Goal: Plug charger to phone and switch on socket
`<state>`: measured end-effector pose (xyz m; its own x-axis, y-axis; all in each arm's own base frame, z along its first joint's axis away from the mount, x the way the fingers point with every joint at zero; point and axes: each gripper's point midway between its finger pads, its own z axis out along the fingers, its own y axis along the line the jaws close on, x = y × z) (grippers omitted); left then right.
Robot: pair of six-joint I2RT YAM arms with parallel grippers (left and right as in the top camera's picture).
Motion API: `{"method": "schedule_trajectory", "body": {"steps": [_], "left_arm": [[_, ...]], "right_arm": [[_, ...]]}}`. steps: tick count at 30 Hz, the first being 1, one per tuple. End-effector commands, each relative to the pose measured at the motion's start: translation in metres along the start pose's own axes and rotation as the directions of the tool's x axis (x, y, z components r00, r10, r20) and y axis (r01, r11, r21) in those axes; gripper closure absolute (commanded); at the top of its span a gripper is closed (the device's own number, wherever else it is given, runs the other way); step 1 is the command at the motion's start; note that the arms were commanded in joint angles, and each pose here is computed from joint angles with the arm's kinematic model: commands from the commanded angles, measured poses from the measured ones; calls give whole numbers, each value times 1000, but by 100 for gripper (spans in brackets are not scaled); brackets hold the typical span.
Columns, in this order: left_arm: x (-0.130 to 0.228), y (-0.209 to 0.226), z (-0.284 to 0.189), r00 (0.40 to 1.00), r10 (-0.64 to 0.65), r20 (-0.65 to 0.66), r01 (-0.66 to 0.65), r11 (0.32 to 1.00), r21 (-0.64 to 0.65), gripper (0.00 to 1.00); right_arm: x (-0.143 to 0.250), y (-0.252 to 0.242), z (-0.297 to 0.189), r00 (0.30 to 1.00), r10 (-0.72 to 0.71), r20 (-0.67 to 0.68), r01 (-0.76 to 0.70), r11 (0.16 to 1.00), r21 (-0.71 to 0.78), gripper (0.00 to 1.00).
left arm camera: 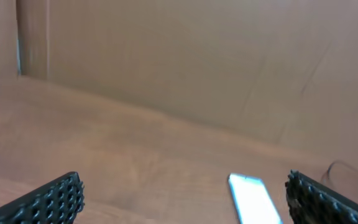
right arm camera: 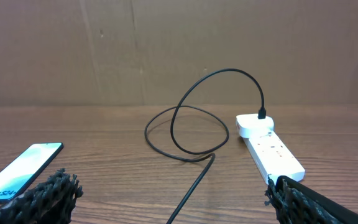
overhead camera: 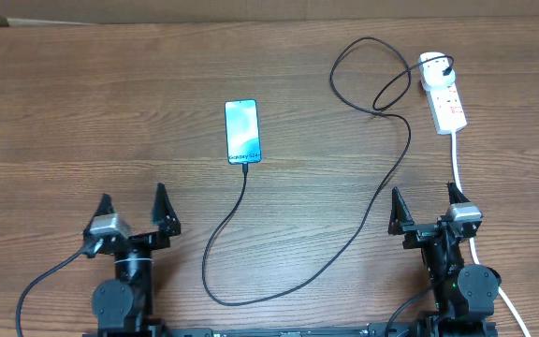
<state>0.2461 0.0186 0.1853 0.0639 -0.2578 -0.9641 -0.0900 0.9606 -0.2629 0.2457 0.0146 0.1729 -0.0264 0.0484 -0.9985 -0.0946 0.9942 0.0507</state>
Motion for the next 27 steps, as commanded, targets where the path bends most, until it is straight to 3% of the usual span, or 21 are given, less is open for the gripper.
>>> {"method": "schedule_trajectory", "body": {"steps": [1,4,27], "left_arm": [[14,5,-1,990,128,-52,-129,992,-18,0],[26,5,-2,975,195,-105,-195,981,3,1],[28,7,-2,973,201,-115,-201,980,11,1]], "right_arm": [[1,-1,0,1000,6,5,-6,1000,2,0],[1,-1,0,1000,6,5,-6,1000,2,0],[1,-1,0,1000,6,5,-6,1000,2,0]]}}
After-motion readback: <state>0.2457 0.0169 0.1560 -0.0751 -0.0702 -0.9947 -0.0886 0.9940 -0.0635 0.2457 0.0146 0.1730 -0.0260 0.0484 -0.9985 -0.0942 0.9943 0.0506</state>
